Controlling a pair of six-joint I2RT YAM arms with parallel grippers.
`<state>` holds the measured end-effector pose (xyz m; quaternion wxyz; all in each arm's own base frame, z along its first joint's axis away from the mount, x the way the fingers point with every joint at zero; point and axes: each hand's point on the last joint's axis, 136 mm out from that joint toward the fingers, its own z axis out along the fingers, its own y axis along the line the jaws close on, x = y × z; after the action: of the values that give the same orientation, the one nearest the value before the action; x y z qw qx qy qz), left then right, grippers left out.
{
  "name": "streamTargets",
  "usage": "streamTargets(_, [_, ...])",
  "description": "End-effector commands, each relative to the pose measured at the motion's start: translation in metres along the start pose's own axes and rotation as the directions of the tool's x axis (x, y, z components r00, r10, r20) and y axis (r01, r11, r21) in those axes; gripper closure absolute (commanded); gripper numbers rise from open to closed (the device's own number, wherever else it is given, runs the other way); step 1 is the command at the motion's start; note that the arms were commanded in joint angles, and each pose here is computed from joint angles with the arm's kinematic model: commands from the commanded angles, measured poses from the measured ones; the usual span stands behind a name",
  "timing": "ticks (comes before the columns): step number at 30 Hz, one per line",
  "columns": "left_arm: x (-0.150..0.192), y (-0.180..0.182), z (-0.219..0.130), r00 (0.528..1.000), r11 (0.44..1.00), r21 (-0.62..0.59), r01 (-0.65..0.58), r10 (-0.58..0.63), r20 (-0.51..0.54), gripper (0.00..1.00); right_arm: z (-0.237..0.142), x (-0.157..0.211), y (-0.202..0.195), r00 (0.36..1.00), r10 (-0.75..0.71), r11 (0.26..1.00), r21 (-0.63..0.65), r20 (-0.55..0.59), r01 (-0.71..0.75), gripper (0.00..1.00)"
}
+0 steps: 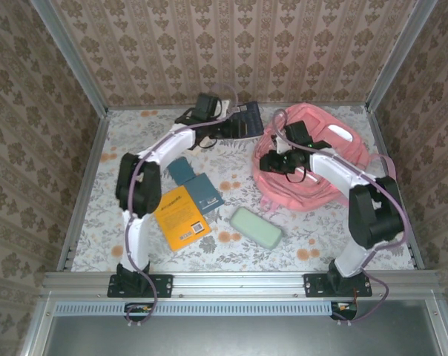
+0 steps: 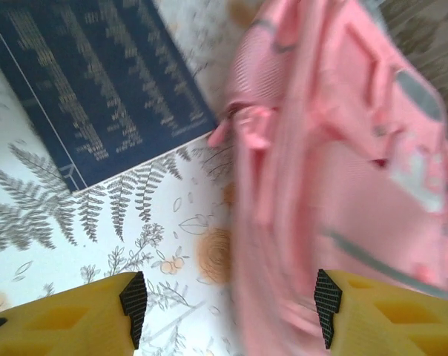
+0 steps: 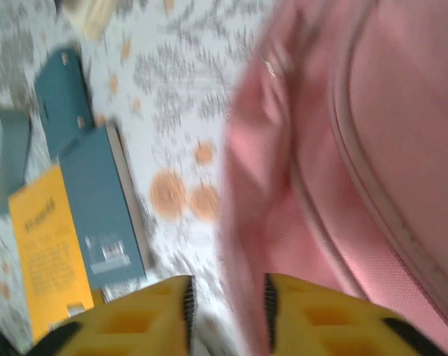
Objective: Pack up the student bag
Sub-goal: Unzip the student bag at the top-right of the table, then adjust the student bag at the top-right of the table.
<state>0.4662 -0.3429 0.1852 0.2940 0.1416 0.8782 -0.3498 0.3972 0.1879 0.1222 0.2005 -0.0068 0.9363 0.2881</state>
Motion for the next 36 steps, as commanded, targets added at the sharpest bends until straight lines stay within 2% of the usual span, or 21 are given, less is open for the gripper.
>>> streamTargets(1, [-0.006,-0.013,-0.035,0.996,0.999,-0.006,-0.042,0.042,0.077,0.35,0.006,-0.036,0.011,0.998,0.006,1.0,-0.005,0.061,-0.006,0.57])
streamTargets(4, [0.017,-0.007,-0.05,0.998,0.999,-0.039,-0.013,0.015,0.063,0.34,0.0,-0.042,0.011,0.997,-0.019,1.0,0.024,0.08,0.017,0.53])
streamTargets(9, [0.054,0.008,-0.072,0.998,0.994,-0.099,0.045,-0.04,0.047,0.34,-0.026,-0.033,-0.019,0.988,-0.13,0.967,0.233,0.089,0.106,0.47])
streamTargets(11, [0.067,0.013,-0.082,0.997,0.99,-0.127,0.062,-0.056,0.048,0.33,-0.034,-0.025,-0.028,0.984,-0.162,0.952,0.277,0.082,0.133,0.47])
streamTargets(17, [0.097,0.035,-0.111,0.994,0.967,-0.235,0.101,-0.088,0.063,0.22,-0.031,0.025,-0.042,0.987,-0.159,0.947,0.283,-0.009,0.155,0.47])
streamTargets(22, [0.114,0.054,-0.131,0.99,0.942,-0.307,0.139,-0.122,0.074,0.21,-0.007,0.075,-0.045,0.983,-0.144,0.95,0.264,-0.111,0.168,0.51])
streamTargets(25, [0.116,0.063,-0.14,0.987,0.928,-0.338,0.157,-0.136,0.085,0.22,0.009,0.089,-0.039,0.982,-0.135,0.955,0.248,-0.129,0.164,0.51])
streamTargets(30, [0.108,0.089,-0.155,0.981,0.897,-0.4,0.187,-0.149,0.125,0.22,0.01,0.071,-0.015,0.984,-0.168,0.948,0.263,-0.063,0.178,0.49])
streamTargets(36, [0.077,0.118,-0.155,0.97,0.908,-0.349,0.231,-0.185,0.159,0.27,-0.009,0.033,0.018,0.978,-0.19,0.953,0.254,0.081,0.164,0.49])
